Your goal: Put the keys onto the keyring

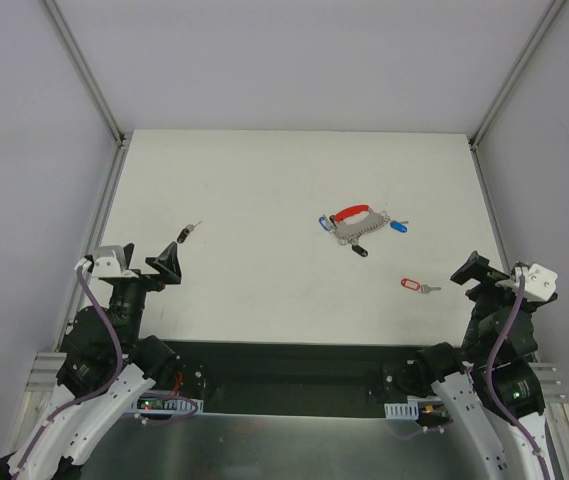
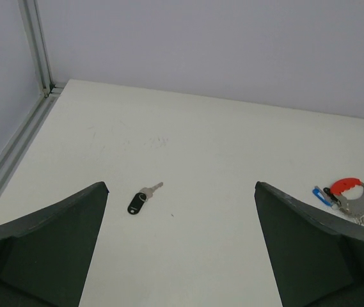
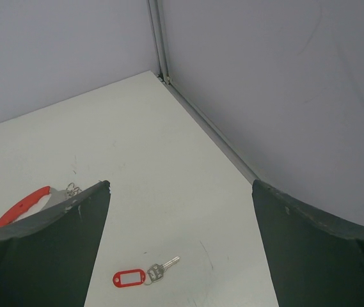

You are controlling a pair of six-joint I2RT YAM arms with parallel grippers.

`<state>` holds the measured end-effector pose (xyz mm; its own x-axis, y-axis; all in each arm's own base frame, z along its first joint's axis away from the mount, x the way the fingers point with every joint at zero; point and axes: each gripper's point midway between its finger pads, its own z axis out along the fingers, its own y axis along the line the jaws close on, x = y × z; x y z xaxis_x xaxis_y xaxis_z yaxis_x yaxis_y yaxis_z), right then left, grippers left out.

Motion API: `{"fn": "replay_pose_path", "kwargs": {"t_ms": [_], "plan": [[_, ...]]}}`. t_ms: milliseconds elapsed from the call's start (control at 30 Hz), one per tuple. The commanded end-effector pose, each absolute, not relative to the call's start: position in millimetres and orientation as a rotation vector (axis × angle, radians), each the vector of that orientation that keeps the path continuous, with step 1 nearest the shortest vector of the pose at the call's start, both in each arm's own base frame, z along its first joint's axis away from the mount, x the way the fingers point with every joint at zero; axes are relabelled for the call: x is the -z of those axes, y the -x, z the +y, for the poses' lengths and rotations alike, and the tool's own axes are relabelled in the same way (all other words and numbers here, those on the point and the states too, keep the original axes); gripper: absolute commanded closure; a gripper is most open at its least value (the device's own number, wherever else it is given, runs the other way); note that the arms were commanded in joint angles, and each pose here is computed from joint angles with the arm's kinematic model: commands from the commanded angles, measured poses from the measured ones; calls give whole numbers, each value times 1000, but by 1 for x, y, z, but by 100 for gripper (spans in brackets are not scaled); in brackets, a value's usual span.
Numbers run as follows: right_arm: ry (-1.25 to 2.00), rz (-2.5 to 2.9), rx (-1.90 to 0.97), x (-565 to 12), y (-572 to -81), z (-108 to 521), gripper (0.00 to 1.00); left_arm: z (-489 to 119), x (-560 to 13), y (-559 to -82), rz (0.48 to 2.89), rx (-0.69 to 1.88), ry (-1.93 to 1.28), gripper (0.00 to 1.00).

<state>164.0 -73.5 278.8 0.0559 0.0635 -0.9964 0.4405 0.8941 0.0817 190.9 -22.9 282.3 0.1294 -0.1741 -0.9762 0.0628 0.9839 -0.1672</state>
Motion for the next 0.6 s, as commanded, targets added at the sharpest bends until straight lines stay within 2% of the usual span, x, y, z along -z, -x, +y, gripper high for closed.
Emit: {"fn": "replay_pose_path", "kwargs": {"t_ms": [0, 567], "plan": [[-495, 1400, 275, -290, -159, -81, 4, -3, -302, -174, 1292, 169, 136, 1], [-492, 1370, 193, -288, -162, -72, 4, 4, -295, -182, 1319, 89, 162, 1]]}}
